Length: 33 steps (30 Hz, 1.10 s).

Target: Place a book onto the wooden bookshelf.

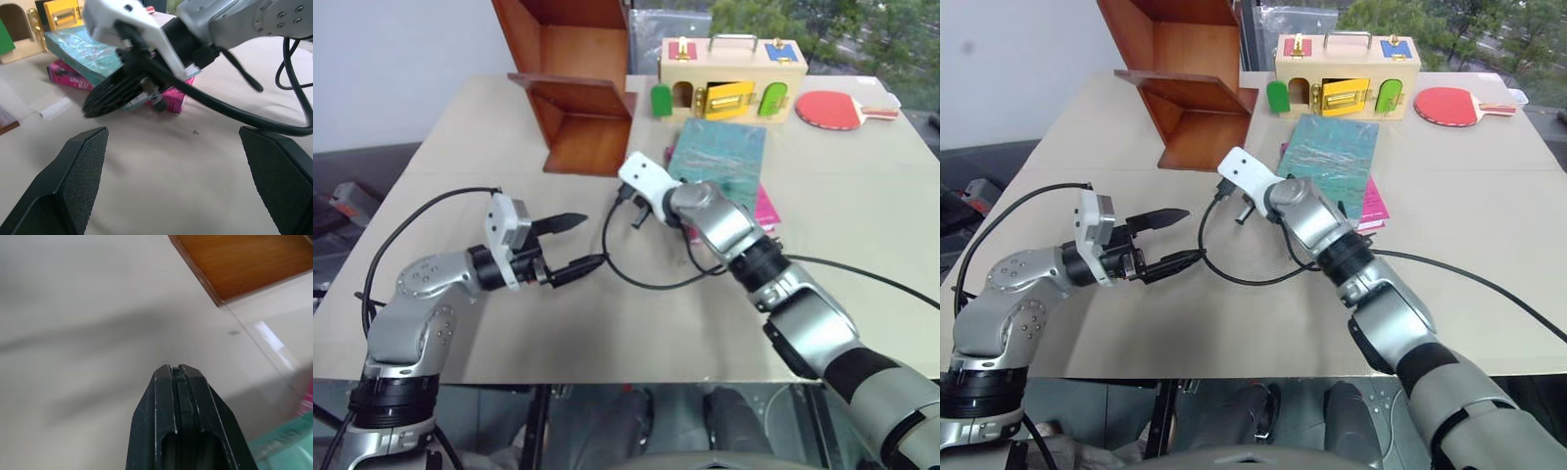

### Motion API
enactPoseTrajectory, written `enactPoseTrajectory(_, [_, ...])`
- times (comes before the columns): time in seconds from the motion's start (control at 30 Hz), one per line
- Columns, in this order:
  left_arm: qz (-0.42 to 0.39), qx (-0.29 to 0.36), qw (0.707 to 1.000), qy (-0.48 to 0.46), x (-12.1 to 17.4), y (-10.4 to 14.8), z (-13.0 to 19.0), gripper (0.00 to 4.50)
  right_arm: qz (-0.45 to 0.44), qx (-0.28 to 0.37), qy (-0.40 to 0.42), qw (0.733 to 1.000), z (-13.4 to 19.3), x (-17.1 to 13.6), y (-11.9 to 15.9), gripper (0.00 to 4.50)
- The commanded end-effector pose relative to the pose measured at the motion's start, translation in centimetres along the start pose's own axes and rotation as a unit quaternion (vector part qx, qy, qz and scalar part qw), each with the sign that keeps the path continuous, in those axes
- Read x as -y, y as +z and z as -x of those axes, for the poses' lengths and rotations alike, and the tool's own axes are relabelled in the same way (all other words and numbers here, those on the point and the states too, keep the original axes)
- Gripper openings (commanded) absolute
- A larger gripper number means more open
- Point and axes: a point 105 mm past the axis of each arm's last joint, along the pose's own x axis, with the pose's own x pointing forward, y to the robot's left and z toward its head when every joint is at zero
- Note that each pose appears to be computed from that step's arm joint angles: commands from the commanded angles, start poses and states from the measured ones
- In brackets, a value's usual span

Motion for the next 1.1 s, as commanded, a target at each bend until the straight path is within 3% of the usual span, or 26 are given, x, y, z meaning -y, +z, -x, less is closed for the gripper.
enactPoseTrajectory(0.03, [-0.02, 0.024, 0.999, 0.001, 0.1, 1.5, 0.0, 4.5, 0.025, -0.01, 0.004, 1.0, 1.5, -0.6, -0.2, 0.07])
enactPoseTrajectory(0.37, [-0.021, 0.033, 0.999, -0.021, -0.5, 1.8, -1.4, 4.5, 0.005, -0.063, -0.019, 0.998, 6.0, -0.7, -4.7, 0.07])
enactPoseTrajectory(0.43, [-0.021, 0.035, 0.999, -0.026, -0.5, 1.8, -1.6, 4.5, -0.027, -0.044, -0.019, 0.998, 7.5, -0.6, -4.3, 0.07])
enactPoseTrajectory(0.53, [-0.022, 0.037, 0.999, -0.029, -0.6, 1.8, -1.8, 4.5, -0.089, 0.033, 0.014, 0.995, 9.5, -1.1, -1.5, 0.07])
enactPoseTrajectory(0.63, [-0.022, 0.039, 0.999, -0.032, -0.7, 1.9, -2.1, 4.5, -0.148, 0.135, -0.023, 0.979, 12.4, 2.5, 2.7, 0.07])
enactPoseTrajectory(0.7, [-0.022, 0.04, 0.998, -0.033, -0.8, 2.0, -2.3, 4.5, -0.172, 0.15, -0.083, 0.97, 13.5, 5.9, 3.2, 0.07])
enactPoseTrajectory(0.83, [-0.024, 0.046, 0.998, -0.034, -0.7, 2.2, -2.6, 4.5, -0.149, 0.075, -0.27, 0.948, 14.4, 14.5, -0.5, 0.07])
enactPoseTrajectory(0.97, [-0.024, 0.052, 0.998, -0.03, -0.5, 2.3, -2.8, 4.5, -0.068, 0.041, -0.335, 0.939, 13.9, 19.5, -3.3, 0.07])
enactPoseTrajectory(1.1, [-0.024, 0.057, 0.998, -0.024, -0.3, 2.4, -2.7, 4.5, 0.018, -0.014, -0.334, 0.942, 12.3, 21.0, -6.9, 0.07])
